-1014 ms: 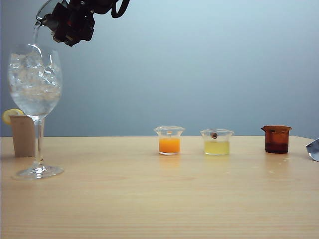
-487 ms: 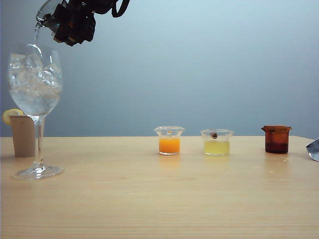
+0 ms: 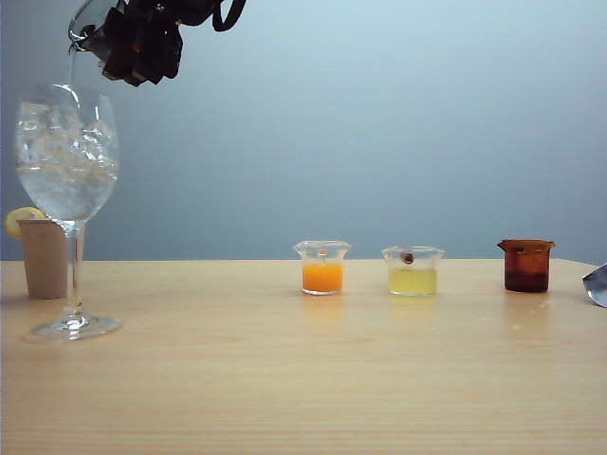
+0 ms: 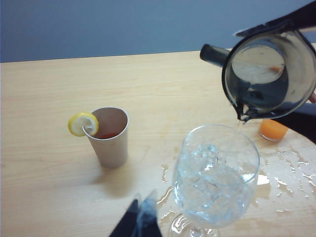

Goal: Pick up the first measuring cup from the left, pour the coconut rum inside into the goblet, and finally put the measuring cup back in its original place.

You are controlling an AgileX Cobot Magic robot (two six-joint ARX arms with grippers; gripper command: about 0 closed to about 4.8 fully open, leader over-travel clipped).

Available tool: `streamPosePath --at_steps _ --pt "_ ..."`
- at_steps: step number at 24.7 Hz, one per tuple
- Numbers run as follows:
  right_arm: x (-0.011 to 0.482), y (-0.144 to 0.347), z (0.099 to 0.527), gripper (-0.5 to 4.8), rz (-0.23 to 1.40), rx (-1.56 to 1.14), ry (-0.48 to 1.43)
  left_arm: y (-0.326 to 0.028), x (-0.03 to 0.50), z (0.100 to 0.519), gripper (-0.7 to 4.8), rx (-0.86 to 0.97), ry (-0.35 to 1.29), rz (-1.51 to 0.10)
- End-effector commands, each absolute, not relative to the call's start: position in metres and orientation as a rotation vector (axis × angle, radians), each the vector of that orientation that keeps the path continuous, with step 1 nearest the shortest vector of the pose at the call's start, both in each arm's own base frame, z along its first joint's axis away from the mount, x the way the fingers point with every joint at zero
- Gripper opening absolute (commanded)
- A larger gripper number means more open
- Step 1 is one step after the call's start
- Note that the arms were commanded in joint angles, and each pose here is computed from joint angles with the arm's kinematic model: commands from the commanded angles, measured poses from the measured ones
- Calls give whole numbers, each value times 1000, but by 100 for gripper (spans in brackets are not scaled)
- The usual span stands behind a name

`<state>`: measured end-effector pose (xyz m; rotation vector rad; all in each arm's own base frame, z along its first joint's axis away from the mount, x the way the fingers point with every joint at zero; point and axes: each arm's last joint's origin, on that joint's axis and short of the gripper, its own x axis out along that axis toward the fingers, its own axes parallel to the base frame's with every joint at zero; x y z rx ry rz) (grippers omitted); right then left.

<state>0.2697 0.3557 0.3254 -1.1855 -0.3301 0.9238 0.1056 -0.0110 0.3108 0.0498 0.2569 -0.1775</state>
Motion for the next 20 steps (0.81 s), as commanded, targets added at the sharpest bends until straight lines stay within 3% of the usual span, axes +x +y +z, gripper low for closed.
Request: streamPosePath --at_steps 1,20 --pt "267 356 333 84 908 -1171 -367 -11 105 313 -4 50 246 -173" --pt "267 356 334 84 891 -1264 -424 -11 105 313 -4 50 246 -174"
